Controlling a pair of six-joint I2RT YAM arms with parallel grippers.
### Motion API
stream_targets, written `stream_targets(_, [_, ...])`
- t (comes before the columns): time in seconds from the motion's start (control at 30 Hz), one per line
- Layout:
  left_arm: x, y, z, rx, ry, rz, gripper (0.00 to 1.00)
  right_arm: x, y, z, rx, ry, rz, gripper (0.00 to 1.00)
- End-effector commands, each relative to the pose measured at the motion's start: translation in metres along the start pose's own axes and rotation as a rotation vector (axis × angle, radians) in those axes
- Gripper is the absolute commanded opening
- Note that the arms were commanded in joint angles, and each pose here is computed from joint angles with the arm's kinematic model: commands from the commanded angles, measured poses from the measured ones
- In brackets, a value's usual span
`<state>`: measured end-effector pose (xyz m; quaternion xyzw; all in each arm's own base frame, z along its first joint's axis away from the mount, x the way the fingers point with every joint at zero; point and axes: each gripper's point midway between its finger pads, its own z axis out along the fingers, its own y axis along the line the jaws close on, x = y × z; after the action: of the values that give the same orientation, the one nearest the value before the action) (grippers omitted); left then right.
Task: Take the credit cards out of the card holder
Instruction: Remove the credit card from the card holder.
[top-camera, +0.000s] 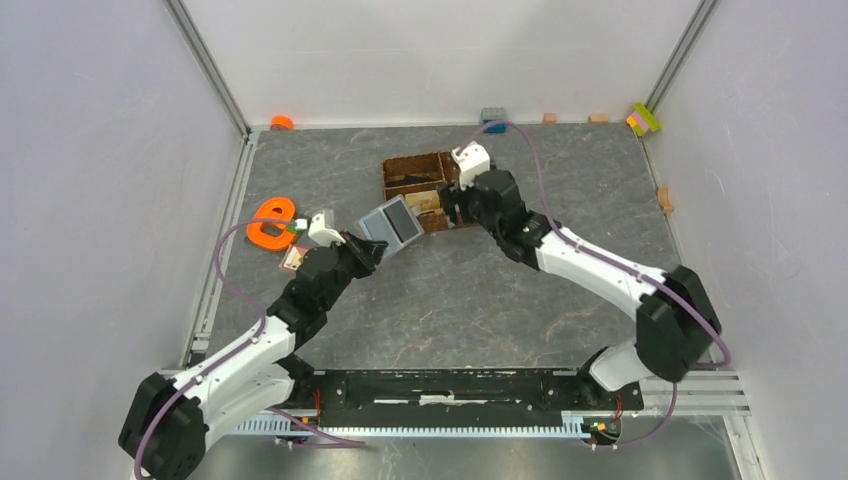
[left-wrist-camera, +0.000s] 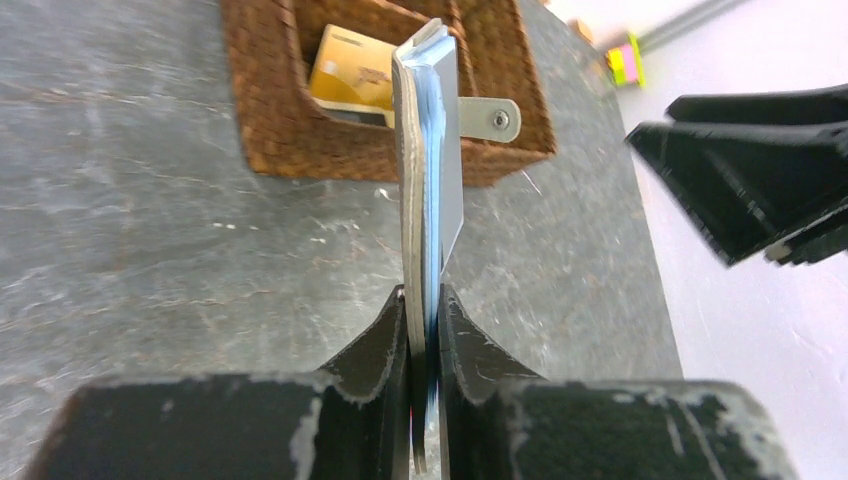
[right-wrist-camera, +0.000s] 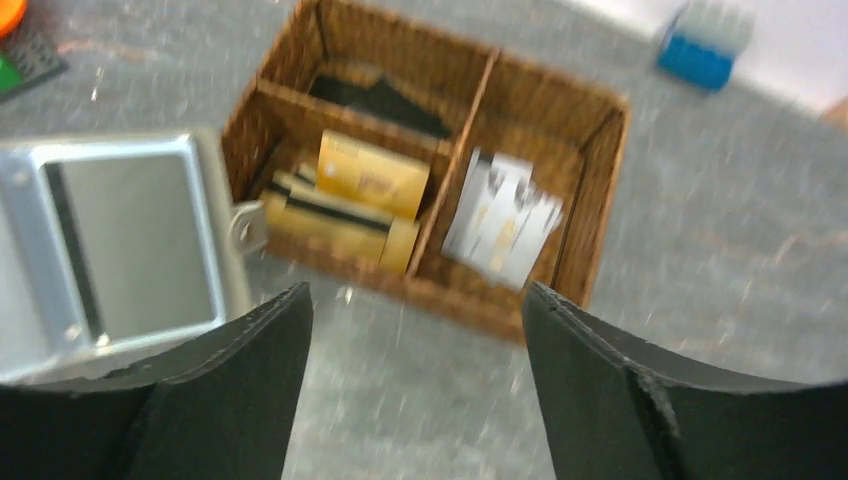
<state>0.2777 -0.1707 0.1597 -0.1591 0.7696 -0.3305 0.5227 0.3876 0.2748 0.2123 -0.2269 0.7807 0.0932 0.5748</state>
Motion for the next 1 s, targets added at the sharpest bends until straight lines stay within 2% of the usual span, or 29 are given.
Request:
stream_targets(0.0, [-0.002, -0.052, 0.001, 0.257, 0.019, 0.059, 0.02, 0.045, 0.006, -0.041, -0.023, 0.129, 0.169, 0.84])
stream_targets(0.03, [0.003, -0.058, 0.001, 0.293, 0.043, 0.067, 0.02, 0.047, 0.004, -0.048, -0.025, 0.112, 0.170, 0.86])
stream_targets(0.1, [0.008, -0.065, 0.000, 0.341, 0.069, 0.082, 0.02, 0.052, 0.000, -0.061, -0.028, 0.054, 0.178, 0.97])
stream_targets(0.13, [0.010, -0.069, 0.000, 0.366, 0.077, 0.087, 0.02, 0.068, 0.001, -0.066, -0.038, 0.047, 0.176, 0.98])
stream_targets(0.2, [0.012, -0.078, -0.002, 0.421, 0.091, 0.095, 0.02, 0.078, -0.003, -0.076, -0.028, -0.012, 0.238, 0.98])
stream_targets(0.27, [0.015, -0.085, -0.004, 0.461, 0.112, 0.100, 0.02, 0.072, 0.010, -0.084, -0.115, -0.071, 0.291, 0.98])
stream_targets(0.4, [0.021, -0.101, -0.008, 0.553, 0.151, 0.104, 0.02, 0.066, 0.015, -0.095, -0.165, -0.113, 0.309, 0.98])
stream_targets(0.6, [0.025, -0.113, -0.012, 0.627, 0.179, 0.095, 0.02, 0.045, 0.020, -0.122, -0.291, -0.274, 0.389, 0.98])
stream_targets(0.77, [0.024, -0.125, -0.022, 0.707, 0.182, 0.107, 0.02, 0.044, 0.020, -0.123, -0.337, -0.277, 0.423, 0.98])
stream_targets(0.97, [0.028, -0.141, -0.033, 0.817, 0.214, 0.097, 0.02, 0.044, 0.030, -0.129, -0.473, -0.296, 0.499, 0.97])
